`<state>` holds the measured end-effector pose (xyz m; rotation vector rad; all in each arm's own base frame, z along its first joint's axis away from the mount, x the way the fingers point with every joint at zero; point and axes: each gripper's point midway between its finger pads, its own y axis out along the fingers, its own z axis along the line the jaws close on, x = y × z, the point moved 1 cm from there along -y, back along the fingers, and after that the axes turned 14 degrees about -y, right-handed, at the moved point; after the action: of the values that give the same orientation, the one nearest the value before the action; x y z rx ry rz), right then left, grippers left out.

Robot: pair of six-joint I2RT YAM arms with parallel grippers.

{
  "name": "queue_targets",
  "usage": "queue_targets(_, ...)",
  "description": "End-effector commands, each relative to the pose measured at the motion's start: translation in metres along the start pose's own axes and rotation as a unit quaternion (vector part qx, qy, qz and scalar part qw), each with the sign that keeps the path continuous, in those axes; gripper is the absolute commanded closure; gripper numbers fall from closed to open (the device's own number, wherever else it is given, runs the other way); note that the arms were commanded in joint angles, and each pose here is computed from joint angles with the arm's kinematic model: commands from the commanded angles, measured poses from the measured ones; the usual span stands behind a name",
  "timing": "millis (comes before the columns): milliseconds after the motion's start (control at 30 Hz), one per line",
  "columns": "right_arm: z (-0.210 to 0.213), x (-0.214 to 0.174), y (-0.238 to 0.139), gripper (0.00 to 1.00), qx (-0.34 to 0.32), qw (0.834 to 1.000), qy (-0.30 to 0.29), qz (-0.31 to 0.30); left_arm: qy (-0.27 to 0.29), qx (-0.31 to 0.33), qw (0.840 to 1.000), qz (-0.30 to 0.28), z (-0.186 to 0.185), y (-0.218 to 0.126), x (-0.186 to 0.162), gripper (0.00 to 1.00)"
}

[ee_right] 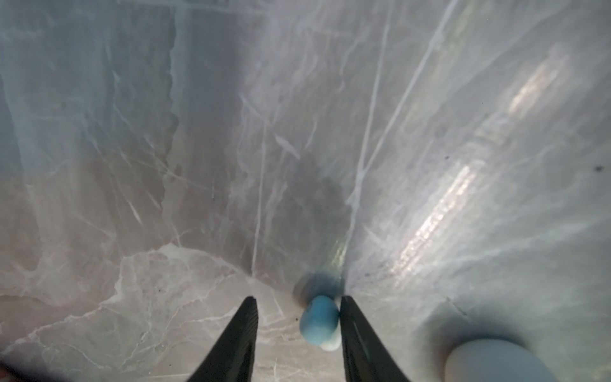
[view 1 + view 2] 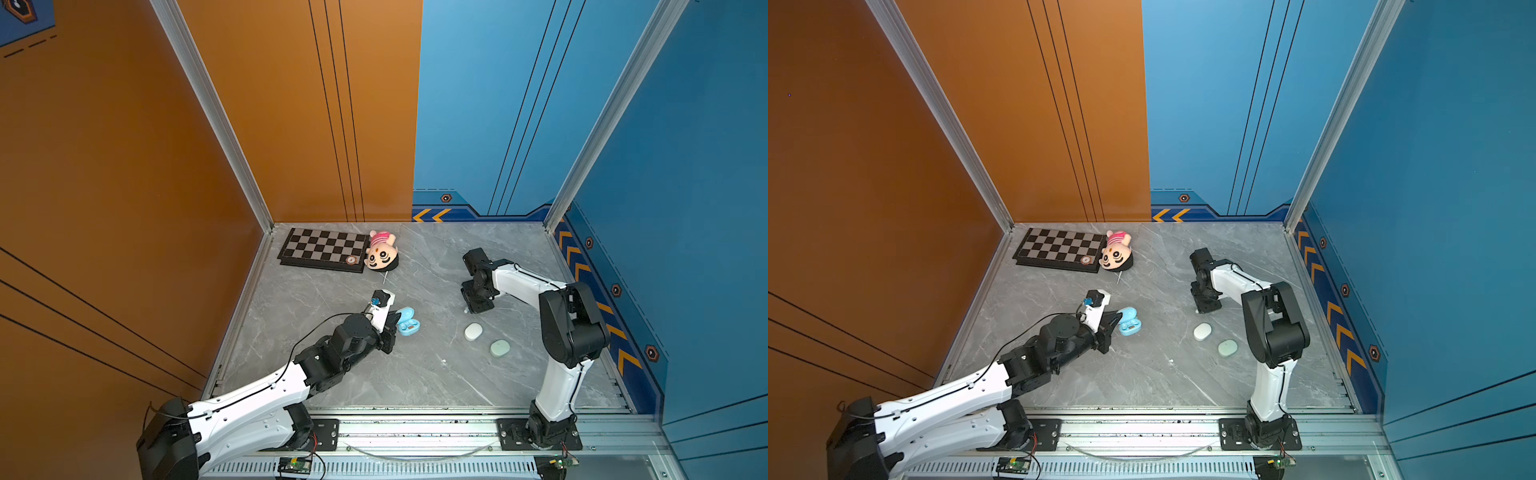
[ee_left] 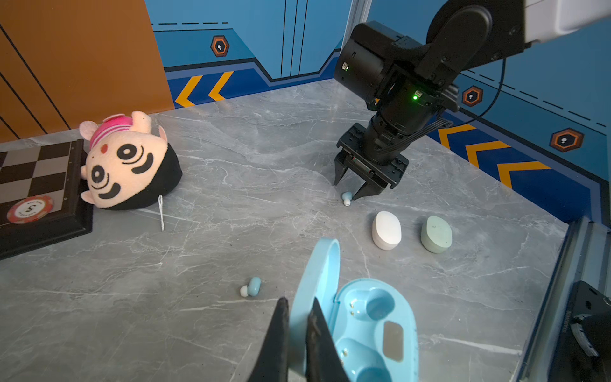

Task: Insert the wireless bluetooth earbuds into the charging case
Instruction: 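Lower the right gripper and close it on the small blue earbud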

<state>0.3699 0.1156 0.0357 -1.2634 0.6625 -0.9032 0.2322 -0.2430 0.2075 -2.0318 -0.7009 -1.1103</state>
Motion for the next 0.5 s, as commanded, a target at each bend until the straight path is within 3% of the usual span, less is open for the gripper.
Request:
queue_targets(0, 0.005, 0.006, 0.003, 0.59, -0.001, 1.000, 0.020, 0.000, 0.005, -0.001, 1.000, -0.011, -0.003, 0.000, 0.005, 1.00)
queue_targets(333, 0.006, 0.012, 0.010, 0.66, -0.011, 1.000, -0.001, -0.003, 0.007, 0.004, 1.000, -0.009, -0.002, 0.001, 0.005, 1.00)
queue_targets(467, 0.005, 0.018, 0.002, 0.64, -0.023, 0.997, -0.067, -0.027, 0.007, 0.004, 1.000, -0.008, -0.003, 0.002, 0.006, 1.00)
